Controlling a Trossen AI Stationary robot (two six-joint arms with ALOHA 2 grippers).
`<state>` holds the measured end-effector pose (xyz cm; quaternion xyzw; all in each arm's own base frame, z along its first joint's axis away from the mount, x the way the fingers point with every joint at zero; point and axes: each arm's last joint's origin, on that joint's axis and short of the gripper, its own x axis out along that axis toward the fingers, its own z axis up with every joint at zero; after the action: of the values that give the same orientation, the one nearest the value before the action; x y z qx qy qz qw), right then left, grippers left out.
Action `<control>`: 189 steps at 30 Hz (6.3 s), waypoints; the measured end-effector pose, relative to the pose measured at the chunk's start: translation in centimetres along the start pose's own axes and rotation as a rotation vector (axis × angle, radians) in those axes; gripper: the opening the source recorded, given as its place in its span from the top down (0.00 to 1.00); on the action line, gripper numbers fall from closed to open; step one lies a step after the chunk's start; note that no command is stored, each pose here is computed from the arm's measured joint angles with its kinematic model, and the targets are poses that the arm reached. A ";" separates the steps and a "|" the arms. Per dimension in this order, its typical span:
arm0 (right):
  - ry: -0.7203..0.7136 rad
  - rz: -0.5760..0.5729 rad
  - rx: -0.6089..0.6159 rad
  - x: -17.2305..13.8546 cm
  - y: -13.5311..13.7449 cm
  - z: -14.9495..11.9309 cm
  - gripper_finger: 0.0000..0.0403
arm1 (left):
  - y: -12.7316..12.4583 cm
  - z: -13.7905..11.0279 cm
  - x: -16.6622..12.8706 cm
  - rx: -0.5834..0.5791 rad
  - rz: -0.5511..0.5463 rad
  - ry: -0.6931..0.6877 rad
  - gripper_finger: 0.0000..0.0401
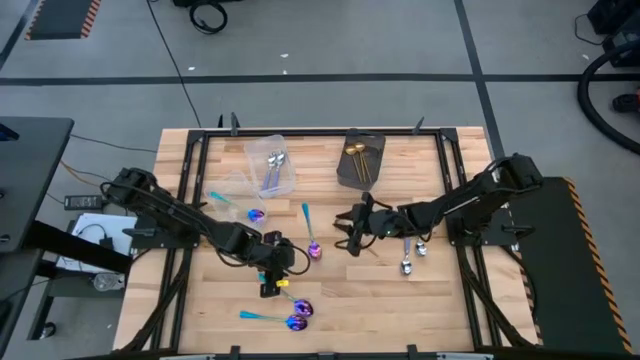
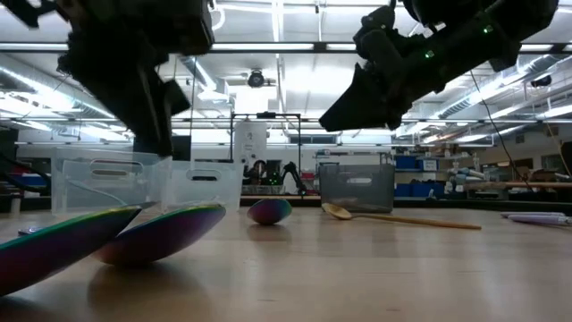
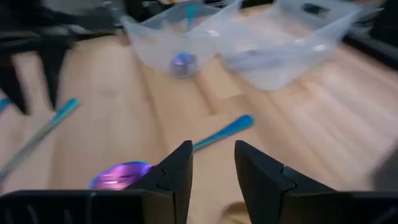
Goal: Sort silverware by color (type)
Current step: Put the blue spoon into the left transparent bin
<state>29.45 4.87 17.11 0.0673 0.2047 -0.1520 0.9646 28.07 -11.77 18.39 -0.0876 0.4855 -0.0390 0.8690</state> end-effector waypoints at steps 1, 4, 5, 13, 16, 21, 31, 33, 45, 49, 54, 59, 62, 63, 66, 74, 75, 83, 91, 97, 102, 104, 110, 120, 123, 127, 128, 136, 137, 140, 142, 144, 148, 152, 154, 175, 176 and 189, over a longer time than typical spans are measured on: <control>0.005 0.007 -0.003 0.0 0.2 -0.2 0.68 | 0.0 -0.1 0.4 -0.009 0.005 0.013 0.69; 0.006 0.034 -0.003 -0.3 0.8 -0.3 0.68 | -0.2 0.2 1.0 -0.028 0.001 0.036 0.69; 0.006 0.040 -0.011 -0.5 1.1 -0.4 0.68 | -0.3 0.3 1.1 -0.030 0.007 0.050 0.69; -0.058 0.057 -0.168 -1.0 2.7 -0.6 0.68 | -2.2 0.8 1.8 -0.006 0.035 0.147 0.69; -0.071 0.055 -0.202 -1.0 2.8 -0.5 0.68 | -3.0 0.8 2.0 0.010 0.038 0.177 0.69; -0.079 0.051 -0.236 -1.0 2.8 -0.4 0.68 | -3.5 0.5 2.6 0.036 0.081 0.247 0.69; -0.112 0.055 -0.299 -1.0 2.8 0.0 0.68 | -3.7 0.2 3.1 0.043 0.097 0.269 0.69; -0.113 0.055 -0.303 -1.0 2.8 0.0 0.68 | -3.7 0.2 3.1 0.042 0.095 0.261 0.69; -0.106 0.051 -0.304 -1.0 2.7 -0.1 0.68 | -4.0 0.2 3.4 0.060 0.089 0.248 0.69; -0.089 0.044 -0.288 -0.9 2.5 -0.2 0.68 | -4.9 -0.3 4.5 0.137 0.079 0.226 0.69; -0.085 0.041 -0.271 -0.8 2.4 -0.2 0.68 | -5.9 -0.8 5.1 0.231 0.063 0.207 0.69; -0.084 0.040 -0.264 -0.8 2.4 -0.2 0.68 | -6.2 -1.1 5.0 0.287 0.114 0.184 0.66; -0.078 0.040 -0.253 -0.8 2.4 -0.3 0.68 | -6.4 -1.2 5.0 0.298 0.120 0.178 0.61; -0.076 0.041 -0.249 -0.8 2.4 -0.3 0.68 | -6.4 -1.2 5.0 0.302 0.122 0.176 0.59; -0.076 0.040 -0.248 -0.8 2.4 -0.3 0.68 | -6.4 -1.2 5.0 0.326 0.123 0.175 0.57; -0.046 0.035 -0.221 -0.8 2.3 -0.6 0.68 | -6.5 -1.4 6.2 0.401 0.127 0.180 0.61; -0.042 0.035 -0.216 -0.8 2.3 -0.6 0.68 | -6.5 -1.5 6.4 0.405 0.128 0.187 0.63; -0.029 0.033 -0.204 -0.8 2.2 -0.8 0.68 | -6.5 -2.1 7.0 0.461 0.138 0.221 0.86; -0.039 0.033 -0.224 -0.8 2.3 -0.7 0.68 | -6.3 -2.1 6.9 0.460 0.156 0.230 0.96; -0.045 0.018 -0.238 -0.5 1.8 -0.5 0.68 | -6.3 -2.0 6.1 0.442 0.188 0.210 0.96; -0.051 0.016 -0.240 -0.5 1.8 -0.4 0.68 | -5.9 -1.4 3.9 0.383 0.233 0.180 0.96; -0.061 0.018 -0.241 -0.5 1.8 -0.3 0.68 | -5.7 -1.0 2.6 0.357 0.237 0.169 0.96; -0.064 0.019 -0.239 -0.5 1.8 -0.2 0.68 | -4.5 -0.5 -0.5 0.334 0.283 0.196 0.96; -0.049 0.033 -0.220 -0.7 2.2 -0.5 0.68 | -2.0 -1.6 -6.7 0.366 0.476 0.306 0.96; -0.043 0.032 -0.201 -0.7 2.2 -0.6 0.68 | -1.3 -1.9 -8.6 0.387 0.537 0.304 0.96; -0.029 0.034 -0.193 -0.8 2.3 -0.8 0.68 | -0.5 -2.2 -10.1 0.414 0.601 0.329 0.96; -0.029 0.037 -0.194 -0.8 2.3 -0.8 0.68 | -0.3 -2.3 -10.3 0.419 0.614 0.347 0.96; -0.031 0.039 -0.196 -0.9 2.4 -0.8 0.68 | 1.8 -3.2 -10.3 0.441 0.690 0.498 0.96; -0.031 0.039 -0.197 -0.9 2.4 -0.8 0.68 | 2.1 -3.5 -10.0 0.452 0.696 0.520 0.96; -0.031 0.039 -0.199 -0.9 2.4 -0.8 0.68 | 3.2 -4.4 -9.3 0.484 0.711 0.594 0.96; -0.031 0.039 -0.205 -0.9 2.4 -0.8 0.68 | 3.9 -5.0 -8.9 0.493 0.727 0.634 0.96; -0.032 0.039 -0.211 -0.9 2.4 -0.8 0.68 | 4.5 -5.4 -8.9 0.491 0.742 0.648 0.96; -0.037 0.037 -0.210 -0.8 2.4 -0.7 0.68 | 5.7 -6.0 -8.6 0.483 0.761 0.686 0.96; -0.038 0.040 -0.209 -0.9 2.4 -0.7 0.68 | 6.5 -6.2 -8.9 0.469 0.770 0.651 0.96; -0.038 0.041 -0.210 -0.9 2.4 -0.7 0.68 | 6.7 -6.0 -9.4 0.459 0.778 0.613 0.96; -0.052 0.046 -0.206 -0.9 2.5 -0.6 0.68 | 10.7 -7.1 -9.8 0.442 0.681 0.501 0.96; -0.052 0.046 -0.206 -0.9 2.5 -0.6 0.68 | 10.9 -7.2 -9.6 0.454 0.666 0.507 0.96; -0.051 0.047 -0.210 -0.9 2.5 -0.6 0.68 | 11.9 -6.4 -9.0 0.576 0.593 0.492 0.96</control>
<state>29.25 7.62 17.10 -0.0332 0.1931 -0.1089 0.9745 17.69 0.52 20.34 0.3106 0.6503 0.0579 0.6908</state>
